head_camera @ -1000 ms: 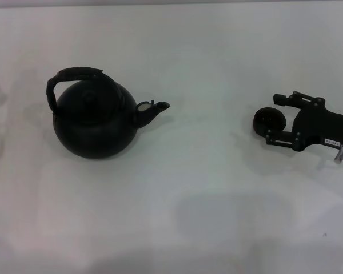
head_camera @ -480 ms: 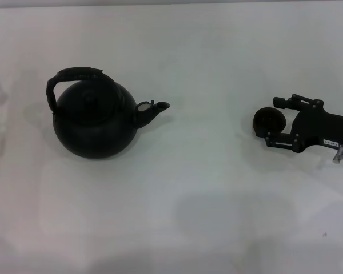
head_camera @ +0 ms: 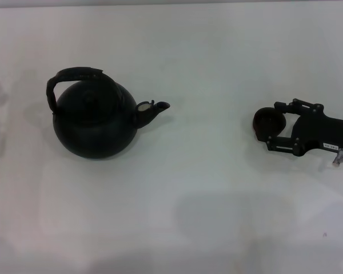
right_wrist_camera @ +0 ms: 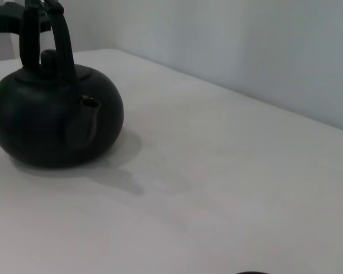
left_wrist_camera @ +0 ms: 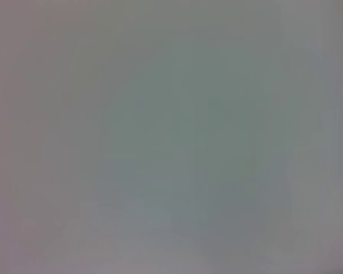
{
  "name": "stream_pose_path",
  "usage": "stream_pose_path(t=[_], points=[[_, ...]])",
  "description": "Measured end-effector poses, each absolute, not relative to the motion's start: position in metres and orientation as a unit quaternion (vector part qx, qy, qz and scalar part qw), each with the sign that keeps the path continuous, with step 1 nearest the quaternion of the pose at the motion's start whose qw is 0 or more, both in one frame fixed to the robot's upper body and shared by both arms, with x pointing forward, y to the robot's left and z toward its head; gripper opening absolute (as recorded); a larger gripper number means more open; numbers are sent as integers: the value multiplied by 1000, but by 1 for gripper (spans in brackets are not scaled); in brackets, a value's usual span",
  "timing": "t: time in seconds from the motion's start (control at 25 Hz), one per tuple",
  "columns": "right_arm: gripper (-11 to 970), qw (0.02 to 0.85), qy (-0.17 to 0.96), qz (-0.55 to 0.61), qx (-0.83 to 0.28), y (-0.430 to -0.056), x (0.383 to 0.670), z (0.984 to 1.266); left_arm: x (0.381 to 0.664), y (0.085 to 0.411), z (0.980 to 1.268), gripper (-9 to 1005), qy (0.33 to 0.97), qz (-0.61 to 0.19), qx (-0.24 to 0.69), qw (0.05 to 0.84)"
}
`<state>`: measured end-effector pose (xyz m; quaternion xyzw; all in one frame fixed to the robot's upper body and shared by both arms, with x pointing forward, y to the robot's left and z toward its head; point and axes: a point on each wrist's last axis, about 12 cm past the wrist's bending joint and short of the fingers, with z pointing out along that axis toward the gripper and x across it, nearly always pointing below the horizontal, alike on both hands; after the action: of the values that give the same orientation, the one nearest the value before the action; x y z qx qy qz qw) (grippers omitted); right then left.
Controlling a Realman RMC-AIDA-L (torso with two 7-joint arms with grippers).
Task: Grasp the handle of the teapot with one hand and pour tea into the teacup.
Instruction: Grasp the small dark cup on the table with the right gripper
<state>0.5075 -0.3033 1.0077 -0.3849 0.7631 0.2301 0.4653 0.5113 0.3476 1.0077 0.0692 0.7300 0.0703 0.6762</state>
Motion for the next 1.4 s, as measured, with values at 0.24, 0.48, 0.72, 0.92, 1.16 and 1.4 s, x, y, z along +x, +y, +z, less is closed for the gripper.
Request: stream_pose_path(t=[0.24,0.48,0.72,0.92,1.16,1.4], points=[[846,463,763,228,-389,-302,507,1006,511,347,1007,50,731,70,69,676],[844,460,766,221,-391,-302,507,1004,511,347,1007,50,731,70,69,675],[841,452,768,215,-400,-299,509,1002,511,347,1007,50,732,70,69,674],[792,454,765,214,-403,-298,510,1003,511,348,1006,50,734,71,69,672],[717,458,762,214,-403,-298,511,1004,511,348,1007,49,733,72,69,673],[705,478,741,242,-405,-293,511,1013,511,348,1007,49,733,72,69,673]])
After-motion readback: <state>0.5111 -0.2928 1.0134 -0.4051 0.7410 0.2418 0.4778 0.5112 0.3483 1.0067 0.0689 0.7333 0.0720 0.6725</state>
